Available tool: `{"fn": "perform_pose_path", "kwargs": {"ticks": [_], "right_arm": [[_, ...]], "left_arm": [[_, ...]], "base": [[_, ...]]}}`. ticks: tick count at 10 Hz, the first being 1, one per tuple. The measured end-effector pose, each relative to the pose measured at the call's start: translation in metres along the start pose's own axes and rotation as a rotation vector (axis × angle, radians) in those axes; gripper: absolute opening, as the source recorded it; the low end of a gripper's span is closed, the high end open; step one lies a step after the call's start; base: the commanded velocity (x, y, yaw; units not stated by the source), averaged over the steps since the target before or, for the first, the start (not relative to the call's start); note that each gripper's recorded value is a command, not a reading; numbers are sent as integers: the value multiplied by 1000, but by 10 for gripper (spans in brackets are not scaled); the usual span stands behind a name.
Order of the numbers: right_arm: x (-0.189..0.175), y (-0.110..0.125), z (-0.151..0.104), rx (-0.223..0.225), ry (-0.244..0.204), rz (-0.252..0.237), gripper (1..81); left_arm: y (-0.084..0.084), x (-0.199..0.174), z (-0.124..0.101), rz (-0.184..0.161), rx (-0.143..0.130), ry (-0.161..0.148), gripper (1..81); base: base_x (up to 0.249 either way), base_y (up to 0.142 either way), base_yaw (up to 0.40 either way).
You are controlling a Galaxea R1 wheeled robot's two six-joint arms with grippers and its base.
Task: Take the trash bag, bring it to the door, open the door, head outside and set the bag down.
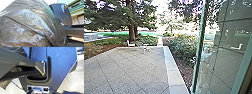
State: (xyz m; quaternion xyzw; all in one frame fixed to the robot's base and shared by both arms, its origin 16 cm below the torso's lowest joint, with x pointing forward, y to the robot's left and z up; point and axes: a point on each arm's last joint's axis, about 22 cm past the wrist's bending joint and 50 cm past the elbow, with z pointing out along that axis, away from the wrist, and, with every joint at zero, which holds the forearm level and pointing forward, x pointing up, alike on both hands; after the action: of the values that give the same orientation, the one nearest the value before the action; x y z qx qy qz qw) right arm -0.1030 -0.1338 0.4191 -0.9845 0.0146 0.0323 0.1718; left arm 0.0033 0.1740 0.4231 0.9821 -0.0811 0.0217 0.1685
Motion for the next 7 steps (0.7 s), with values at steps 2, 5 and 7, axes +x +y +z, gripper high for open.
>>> {"fn": "perform_pose_path", "kwargs": {"ticks": [2,5,7], "right_arm": [[1,9,-2,-11,2,-8,811],[5,7,-2,-9,6,-8,811],[1,5,-1,-6,2,-4,811]], "left_arm": [[-18,2,-4,0,28,6,10],[5,9,1,3,-6,13,10],[-5,5,-1,1,8,9,10]], "base": [[124,0,0],[125,0,0],[125,0,0]]}}
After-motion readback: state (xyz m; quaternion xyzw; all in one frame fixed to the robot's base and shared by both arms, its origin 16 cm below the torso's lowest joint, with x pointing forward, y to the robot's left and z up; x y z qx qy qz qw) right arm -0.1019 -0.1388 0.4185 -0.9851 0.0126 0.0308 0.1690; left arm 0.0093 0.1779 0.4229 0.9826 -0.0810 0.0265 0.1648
